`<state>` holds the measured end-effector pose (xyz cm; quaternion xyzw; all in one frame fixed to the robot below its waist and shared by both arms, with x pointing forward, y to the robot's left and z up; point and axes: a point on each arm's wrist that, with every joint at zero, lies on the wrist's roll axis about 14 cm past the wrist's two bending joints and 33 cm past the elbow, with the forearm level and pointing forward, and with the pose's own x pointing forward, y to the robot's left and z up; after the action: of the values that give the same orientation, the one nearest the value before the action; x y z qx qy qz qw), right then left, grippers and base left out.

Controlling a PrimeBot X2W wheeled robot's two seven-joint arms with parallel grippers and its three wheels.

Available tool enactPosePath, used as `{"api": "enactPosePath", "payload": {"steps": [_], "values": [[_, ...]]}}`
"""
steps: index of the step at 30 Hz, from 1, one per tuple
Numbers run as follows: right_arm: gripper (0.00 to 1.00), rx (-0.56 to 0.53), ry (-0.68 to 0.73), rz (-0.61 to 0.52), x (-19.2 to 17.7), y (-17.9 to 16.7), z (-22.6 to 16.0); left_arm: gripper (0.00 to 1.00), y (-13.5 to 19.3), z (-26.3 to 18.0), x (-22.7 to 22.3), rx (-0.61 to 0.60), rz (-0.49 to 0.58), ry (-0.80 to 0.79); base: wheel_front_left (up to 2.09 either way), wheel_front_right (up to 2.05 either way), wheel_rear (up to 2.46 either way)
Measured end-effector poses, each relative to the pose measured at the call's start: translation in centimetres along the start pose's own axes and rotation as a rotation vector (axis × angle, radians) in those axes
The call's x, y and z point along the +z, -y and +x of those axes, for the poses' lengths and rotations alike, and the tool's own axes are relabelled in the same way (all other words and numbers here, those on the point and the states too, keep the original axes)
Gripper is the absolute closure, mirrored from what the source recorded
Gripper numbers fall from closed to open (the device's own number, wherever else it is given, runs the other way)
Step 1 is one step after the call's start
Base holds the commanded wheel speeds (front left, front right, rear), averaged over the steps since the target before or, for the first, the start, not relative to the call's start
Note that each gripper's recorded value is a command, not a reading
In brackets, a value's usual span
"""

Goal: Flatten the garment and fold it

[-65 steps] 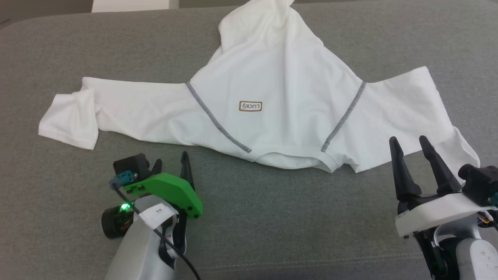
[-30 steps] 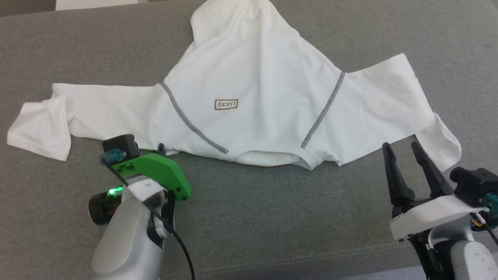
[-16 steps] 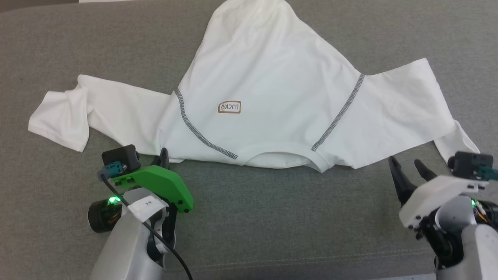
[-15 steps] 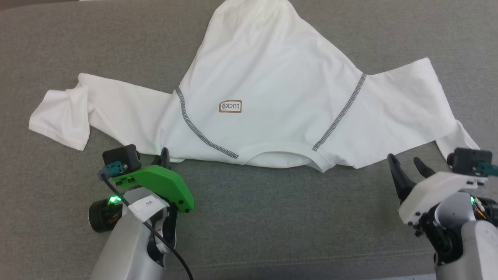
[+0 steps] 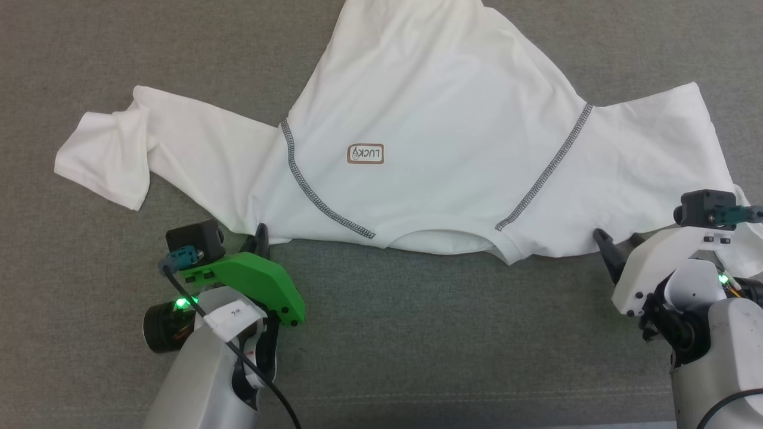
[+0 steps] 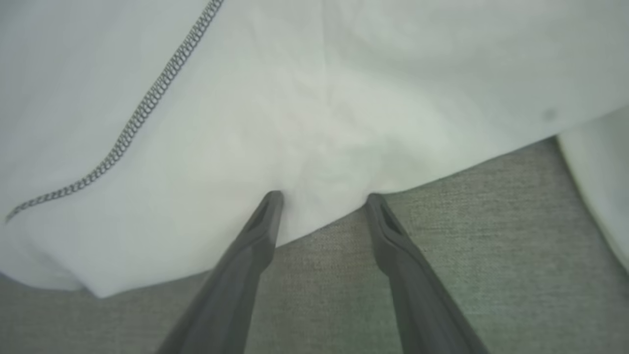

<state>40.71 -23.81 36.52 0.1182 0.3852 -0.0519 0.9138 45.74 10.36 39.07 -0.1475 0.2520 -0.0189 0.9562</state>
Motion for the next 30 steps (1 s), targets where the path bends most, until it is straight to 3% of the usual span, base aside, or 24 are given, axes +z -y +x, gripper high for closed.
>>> {"api": "enactPosePath", "payload": {"steps": [1, 2, 12, 19, 25, 30], "values": [[0.85, 0.0, -0.002, -0.002, 0.0, 0.0, 0.0, 1.0, 0.0, 0.0, 0.0, 0.0, 0.0, 0.0, 0.0, 0.0, 0.0], [1.0, -0.001, 0.0, -0.003, 0.1, 0.0, -0.1, 1.0, 0.0, 0.0, 0.0, -0.001, -0.001, 0.0, 0.0, 0.0, 0.0], [1.0, 0.018, 0.111, 0.006, 1.8, -0.5, -2.0, 1.0, 1.0, -0.4, 1.7, -0.039, 0.01, 0.061, 0.0, 0.0, 0.0], [1.0, 0.014, 0.284, -0.028, 5.7, -0.5, -6.2, 1.0, 4.2, -2.9, 6.7, -0.2, -0.083, 0.192, 0.0, 0.0, 0.0], [1.0, -0.026, 0.428, -0.178, 11.0, -0.1, -11.5, 1.0, 8.2, -6.5, 12.2, -0.419, -0.06, 0.255, 0.0, 0.0, 0.0], [1.0, -0.094, 0.564, -0.364, 17.7, 0.1, -16.1, 1.0, 11.7, -9.3, 18.9, -0.564, -0.022, 0.345, 0.0, 0.0, 0.0]]}}
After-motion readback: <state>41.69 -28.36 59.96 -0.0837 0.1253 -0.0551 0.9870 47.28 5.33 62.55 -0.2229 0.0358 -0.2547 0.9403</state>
